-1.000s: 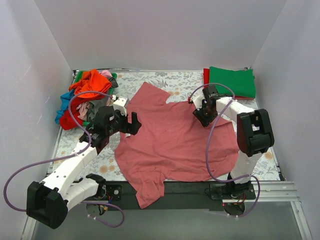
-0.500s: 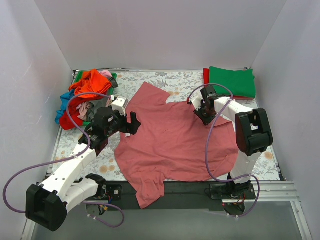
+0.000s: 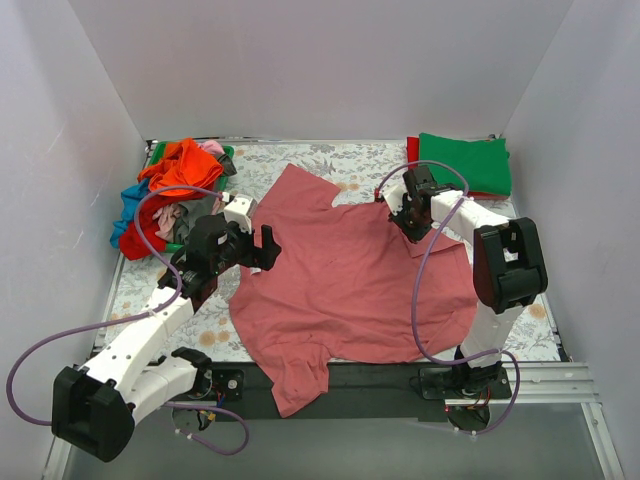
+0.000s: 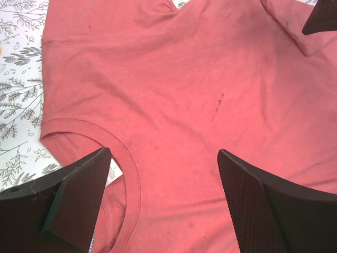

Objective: Fold and stack the t-shirts
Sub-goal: Flatten the tshirt out

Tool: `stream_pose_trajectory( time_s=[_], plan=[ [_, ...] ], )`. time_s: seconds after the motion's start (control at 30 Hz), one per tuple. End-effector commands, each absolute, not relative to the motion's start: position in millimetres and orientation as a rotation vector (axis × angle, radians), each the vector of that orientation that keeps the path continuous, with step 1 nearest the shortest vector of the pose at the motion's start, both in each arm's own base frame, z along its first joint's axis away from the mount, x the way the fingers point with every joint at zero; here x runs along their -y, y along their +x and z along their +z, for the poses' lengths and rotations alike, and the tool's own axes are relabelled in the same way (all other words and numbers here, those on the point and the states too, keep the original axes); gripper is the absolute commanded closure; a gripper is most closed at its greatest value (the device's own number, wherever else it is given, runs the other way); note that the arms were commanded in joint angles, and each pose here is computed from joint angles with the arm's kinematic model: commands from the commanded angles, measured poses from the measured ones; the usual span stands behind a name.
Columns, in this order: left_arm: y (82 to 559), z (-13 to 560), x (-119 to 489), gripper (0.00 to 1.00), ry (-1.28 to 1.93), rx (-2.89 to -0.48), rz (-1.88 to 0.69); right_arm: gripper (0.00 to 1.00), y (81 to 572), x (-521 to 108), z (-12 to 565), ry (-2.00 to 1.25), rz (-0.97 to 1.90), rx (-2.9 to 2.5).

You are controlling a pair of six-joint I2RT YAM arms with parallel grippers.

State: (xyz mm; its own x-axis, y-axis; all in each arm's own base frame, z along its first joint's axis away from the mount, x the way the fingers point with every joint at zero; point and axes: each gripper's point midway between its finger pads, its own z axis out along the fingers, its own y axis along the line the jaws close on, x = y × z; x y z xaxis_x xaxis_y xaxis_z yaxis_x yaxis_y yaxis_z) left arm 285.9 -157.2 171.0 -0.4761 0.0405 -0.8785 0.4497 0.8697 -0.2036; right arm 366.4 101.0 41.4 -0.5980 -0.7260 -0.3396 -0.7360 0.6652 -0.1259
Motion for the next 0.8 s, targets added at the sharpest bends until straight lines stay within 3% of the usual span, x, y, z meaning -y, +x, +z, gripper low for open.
stream_pose_trajectory(
  time_s=[0.0, 0.17, 0.3, 0.4, 0.63, 0.77],
  plan=[
    [289, 172, 155, 0.18, 0.352, -2.011, -0.484, 0.94, 373, -108, 60, -1.128, 0.078, -2.470],
    [290, 172, 154, 0.18, 0.348, -2.009, -0.478, 0.76, 368, -107, 50, -1.133, 0.093, -2.498],
    [290, 171, 154, 0.18, 0.345, -2.013, -0.473, 0.70, 364, -106, 39, -1.141, 0.095, -2.532],
    [289, 170, 153, 0.18, 0.345, -2.016, -0.472, 0.72, 364, -104, 33, -1.141, 0.088, -2.550],
    [290, 171, 153, 0.18, 0.344, -2.014, -0.471, 0.97, 366, -104, 37, -1.136, 0.077, -2.540],
    [290, 172, 153, 0.18, 0.341, -2.013, -0.469, 0.99, 371, -103, 49, -1.123, 0.059, -2.509]
  ],
)
